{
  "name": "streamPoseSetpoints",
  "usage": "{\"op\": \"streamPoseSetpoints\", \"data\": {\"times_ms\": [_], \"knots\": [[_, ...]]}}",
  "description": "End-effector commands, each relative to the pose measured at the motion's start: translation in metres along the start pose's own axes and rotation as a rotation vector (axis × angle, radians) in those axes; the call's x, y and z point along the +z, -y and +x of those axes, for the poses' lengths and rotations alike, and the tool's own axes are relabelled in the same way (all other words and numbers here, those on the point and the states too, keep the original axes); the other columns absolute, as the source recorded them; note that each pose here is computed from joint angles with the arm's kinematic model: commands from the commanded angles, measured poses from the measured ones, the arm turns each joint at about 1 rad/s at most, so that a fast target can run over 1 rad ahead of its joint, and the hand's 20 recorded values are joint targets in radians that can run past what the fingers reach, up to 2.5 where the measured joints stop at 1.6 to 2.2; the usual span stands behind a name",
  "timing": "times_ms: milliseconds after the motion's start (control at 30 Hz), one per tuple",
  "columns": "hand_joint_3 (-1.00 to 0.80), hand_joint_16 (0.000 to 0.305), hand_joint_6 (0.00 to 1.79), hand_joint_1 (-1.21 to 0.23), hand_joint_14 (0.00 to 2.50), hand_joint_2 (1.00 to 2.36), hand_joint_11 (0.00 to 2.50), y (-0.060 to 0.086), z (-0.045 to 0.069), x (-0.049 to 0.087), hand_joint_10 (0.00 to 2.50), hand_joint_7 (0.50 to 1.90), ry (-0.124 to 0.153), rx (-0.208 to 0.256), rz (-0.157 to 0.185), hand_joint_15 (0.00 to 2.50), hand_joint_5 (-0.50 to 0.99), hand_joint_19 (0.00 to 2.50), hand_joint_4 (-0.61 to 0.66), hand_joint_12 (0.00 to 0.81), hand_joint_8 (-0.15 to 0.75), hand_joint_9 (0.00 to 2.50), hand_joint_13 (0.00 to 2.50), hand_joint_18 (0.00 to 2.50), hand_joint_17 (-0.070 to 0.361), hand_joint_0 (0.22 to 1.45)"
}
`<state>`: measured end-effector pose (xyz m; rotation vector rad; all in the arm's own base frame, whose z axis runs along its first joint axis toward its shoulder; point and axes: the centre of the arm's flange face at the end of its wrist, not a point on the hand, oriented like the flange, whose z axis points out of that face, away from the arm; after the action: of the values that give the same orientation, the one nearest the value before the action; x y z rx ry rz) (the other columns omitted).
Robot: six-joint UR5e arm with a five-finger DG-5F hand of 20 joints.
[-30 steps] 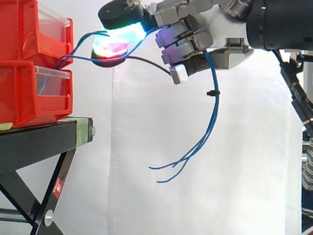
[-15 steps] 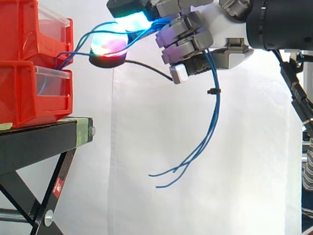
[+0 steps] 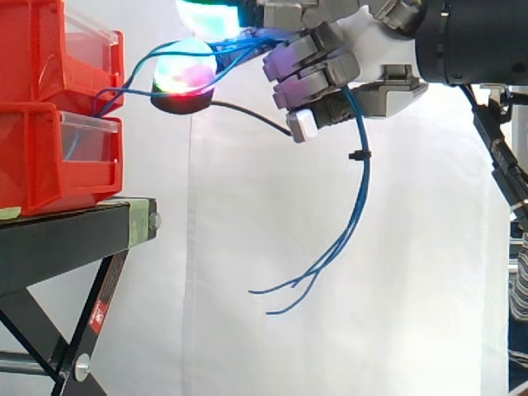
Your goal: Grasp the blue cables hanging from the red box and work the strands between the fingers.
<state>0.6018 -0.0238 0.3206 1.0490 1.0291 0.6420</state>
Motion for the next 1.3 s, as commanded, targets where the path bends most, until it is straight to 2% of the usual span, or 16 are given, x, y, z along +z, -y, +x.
{"op": "streamPoseSetpoints", "data": {"times_ms": [0,33,100,333,467,600,667,733,867,1033,1267], "knots": [[-0.82,0.243,0.01,-0.65,2.50,1.01,2.50,0.003,-0.001,0.000,2.50,1.28,-0.002,-0.024,0.011,1.71,0.45,0.60,0.25,0.684,0.532,1.78,1.96,2.50,0.182,0.74],[-0.89,0.243,0.01,-0.64,2.50,1.00,2.50,0.004,-0.002,-0.001,2.50,1.28,-0.002,-0.038,0.017,1.71,0.45,0.60,0.26,0.684,0.532,1.78,1.96,2.50,0.182,0.73],[-0.92,0.243,0.01,-0.64,2.50,1.00,2.50,0.004,-0.004,0.000,2.50,1.27,-0.001,-0.064,0.018,1.71,0.45,0.60,0.26,0.684,0.532,1.78,1.96,2.50,0.182,0.73],[-0.91,0.243,0.01,-0.65,2.50,1.00,2.50,0.006,-0.008,0.002,2.50,1.28,0.010,-0.073,0.017,1.71,0.45,0.60,0.26,0.684,0.532,1.78,1.96,2.50,0.182,0.74],[-0.90,0.243,0.01,-0.65,2.50,1.00,2.50,0.006,-0.013,0.005,2.50,1.28,0.039,-0.081,0.015,1.71,0.45,0.60,0.26,0.684,0.532,1.78,1.96,2.50,0.182,0.76],[-0.90,0.243,0.01,-0.65,2.50,1.00,2.50,0.008,-0.017,0.006,2.50,1.29,0.074,-0.120,0.030,1.71,0.45,0.60,0.26,0.684,0.532,1.78,1.96,2.50,0.182,0.77],[-0.88,0.243,0.01,-0.65,2.50,1.00,2.50,0.008,-0.017,0.006,2.50,1.29,0.074,-0.120,0.030,1.71,0.45,0.60,0.26,0.684,0.532,1.78,1.96,2.50,0.182,0.78],[-0.83,0.243,0.01,-0.67,2.50,1.01,2.50,0.008,-0.020,0.007,2.50,1.29,0.089,-0.121,0.035,1.71,0.45,0.60,0.26,0.684,0.532,1.78,1.96,2.50,0.182,0.81],[-0.82,0.243,0.01,-0.68,2.50,1.01,2.50,0.006,-0.019,0.007,2.50,1.31,0.092,-0.113,0.026,1.71,0.45,0.60,0.25,0.684,0.532,1.78,1.96,2.50,0.182,0.82],[-0.97,0.243,0.01,-0.71,2.50,1.00,2.50,0.006,-0.019,0.008,2.50,1.31,0.098,-0.111,0.020,1.71,0.43,0.60,0.26,0.684,0.532,1.78,1.96,2.50,0.182,0.77],[-0.88,0.243,0.01,-0.75,2.50,1.00,2.50,0.003,-0.015,0.007,2.50,1.35,0.090,-0.119,0.017,1.71,0.40,0.60,0.22,0.684,0.532,1.78,1.96,2.50,0.182,0.81]]}}
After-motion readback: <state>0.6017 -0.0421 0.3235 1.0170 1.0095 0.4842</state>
